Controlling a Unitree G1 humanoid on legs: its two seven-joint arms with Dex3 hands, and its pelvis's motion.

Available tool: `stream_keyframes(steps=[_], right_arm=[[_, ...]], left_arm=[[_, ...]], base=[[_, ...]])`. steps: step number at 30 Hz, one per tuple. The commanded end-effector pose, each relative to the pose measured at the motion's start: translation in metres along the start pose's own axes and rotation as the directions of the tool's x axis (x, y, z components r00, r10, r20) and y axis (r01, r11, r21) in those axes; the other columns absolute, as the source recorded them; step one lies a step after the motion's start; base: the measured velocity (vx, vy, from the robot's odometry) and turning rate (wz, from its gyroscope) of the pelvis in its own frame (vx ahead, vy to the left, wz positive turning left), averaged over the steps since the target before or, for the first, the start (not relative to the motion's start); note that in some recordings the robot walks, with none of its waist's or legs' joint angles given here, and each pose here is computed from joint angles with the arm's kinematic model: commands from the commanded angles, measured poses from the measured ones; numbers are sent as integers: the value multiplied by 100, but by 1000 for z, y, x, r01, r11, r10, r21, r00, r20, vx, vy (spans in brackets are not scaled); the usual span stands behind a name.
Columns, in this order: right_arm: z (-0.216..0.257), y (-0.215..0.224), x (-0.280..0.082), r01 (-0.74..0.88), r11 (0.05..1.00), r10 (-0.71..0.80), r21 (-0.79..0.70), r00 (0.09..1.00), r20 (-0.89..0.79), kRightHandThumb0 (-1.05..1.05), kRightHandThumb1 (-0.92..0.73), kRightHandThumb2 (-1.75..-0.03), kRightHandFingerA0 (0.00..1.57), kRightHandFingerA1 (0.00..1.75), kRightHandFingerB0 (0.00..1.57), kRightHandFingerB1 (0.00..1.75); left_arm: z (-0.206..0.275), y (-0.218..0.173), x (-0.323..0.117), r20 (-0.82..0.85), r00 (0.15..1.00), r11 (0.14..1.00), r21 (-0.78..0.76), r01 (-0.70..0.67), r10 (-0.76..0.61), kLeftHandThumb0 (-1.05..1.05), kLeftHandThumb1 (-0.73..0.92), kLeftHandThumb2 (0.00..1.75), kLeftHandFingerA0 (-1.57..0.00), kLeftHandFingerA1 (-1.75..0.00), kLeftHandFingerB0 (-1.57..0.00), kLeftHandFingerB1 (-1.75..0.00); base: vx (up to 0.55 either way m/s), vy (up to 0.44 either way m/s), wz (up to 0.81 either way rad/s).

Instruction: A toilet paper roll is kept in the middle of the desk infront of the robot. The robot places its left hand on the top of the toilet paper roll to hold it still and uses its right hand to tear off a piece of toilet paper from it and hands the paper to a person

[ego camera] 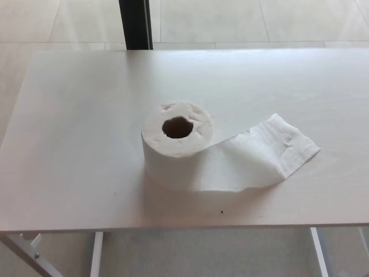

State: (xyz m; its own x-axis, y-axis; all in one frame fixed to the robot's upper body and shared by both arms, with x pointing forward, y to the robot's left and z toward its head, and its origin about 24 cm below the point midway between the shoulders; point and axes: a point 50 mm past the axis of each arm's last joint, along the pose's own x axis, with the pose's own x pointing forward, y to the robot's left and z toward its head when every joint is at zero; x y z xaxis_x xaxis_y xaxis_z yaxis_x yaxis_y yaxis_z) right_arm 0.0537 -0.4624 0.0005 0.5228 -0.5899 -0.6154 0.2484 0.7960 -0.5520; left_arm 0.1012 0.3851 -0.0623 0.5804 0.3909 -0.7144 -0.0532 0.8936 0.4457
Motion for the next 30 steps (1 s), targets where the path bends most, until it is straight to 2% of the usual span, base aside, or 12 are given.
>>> stream_keyframes(steps=[1, 5, 7, 8, 10, 13, 19, 23, 24, 25, 26, 30], right_arm=[[41, -35, -6, 10, 968, -71, 249, 968, 239, -35, -45, -99, 2, 51, 0, 49], [68, -51, -11, 70, 965, -153, 253, 932, 329, -36, -42, -98, 1, 51, 0, 49], [83, -58, -15, 71, 959, -179, 273, 902, 393, -35, -44, -98, 1, 51, 0, 50], [91, -62, -17, 70, 955, -190, 288, 889, 416, -62, -62, -61, 14, 37, 10, 22], [137, -74, -31, 18, 940, -222, 341, 791, 571, -37, -34, -94, 1, 52, 0, 50], [180, -79, -47, -17, 947, -228, 320, 665, 712, -78, -56, -58, 16, 54, 19, 37], [247, -58, -84, -132, 960, -157, 245, 472, 868, -65, -57, -58, 27, 46, 26, 33], [286, -26, -107, -171, 983, -1, 73, 388, 922, -64, -58, -58, 22, 37, 22, 27], [293, -18, -112, -162, 987, 41, 19, 359, 932, -60, -60, -59, 18, 37, 17, 27], [299, -9, -115, -146, 989, 69, -19, 346, 936, -68, -61, -58, 23, 36, 18, 27], [310, 10, -122, -123, 988, 125, -90, 320, 939, -67, -61, -59, 24, 35, 21, 27], [334, 55, -128, -116, 972, 228, -203, 267, 936, -65, -59, -57, 24, 40, 24, 29]], left_arm=[[31, 47, -13, 109, 986, 977, -185, -104, 126, -54, 82, 64, -52, -51, -40, -41], [59, 72, -24, 189, 957, 955, -240, -173, 221, -58, 63, 98, -45, -62, -29, -53], [77, 81, -30, 250, 937, 948, -267, -174, 243, -57, 81, 64, -49, -53, -35, -40], [89, 87, -33, 285, 918, 934, -303, -188, 277, -59, 62, 98, -47, -63, -35, -55], [144, 119, -48, 380, 832, 882, -404, -244, 404, -76, 74, 62, -61, -67, -57, -54], [201, 135, -80, 496, 724, 859, -433, -272, 480, -99, 71, 62, -66, -97, -70, -81], [279, 129, -140, 663, 497, 829, -435, -352, 559, -68, 78, 63, -54, -73, -55, -57], [321, 101, -164, 778, 401, 873, -392, -291, 483, -48, 82, 64, -42, -54, -38, -46], [329, 92, -169, 811, 373, 888, -366, -278, 451, -43, 62, 104, -40, -65, -29, -56], [336, 84, -171, 831, 361, 901, -345, -261, 423, -45, 81, 64, -42, -59, -40, -49], [350, 66, -178, 864, 350, 927, -297, -227, 362, -46, 61, 101, -38, -65, -28, -56], [377, 20, -167, 916, 342, 967, -142, -212, 209, -48, 55, 92, -30, -58, -28, -53]], base=[[0, 0, 0], [0, 0, 0], [0, 0, 0], [0, 0, 0], [0, 0, 0], [0, 0, 0], [0, 0, 0], [0, 0, 0], [0, 0, 0], [0, 0, 0], [0, 0, 0], [0, 0, 0]])
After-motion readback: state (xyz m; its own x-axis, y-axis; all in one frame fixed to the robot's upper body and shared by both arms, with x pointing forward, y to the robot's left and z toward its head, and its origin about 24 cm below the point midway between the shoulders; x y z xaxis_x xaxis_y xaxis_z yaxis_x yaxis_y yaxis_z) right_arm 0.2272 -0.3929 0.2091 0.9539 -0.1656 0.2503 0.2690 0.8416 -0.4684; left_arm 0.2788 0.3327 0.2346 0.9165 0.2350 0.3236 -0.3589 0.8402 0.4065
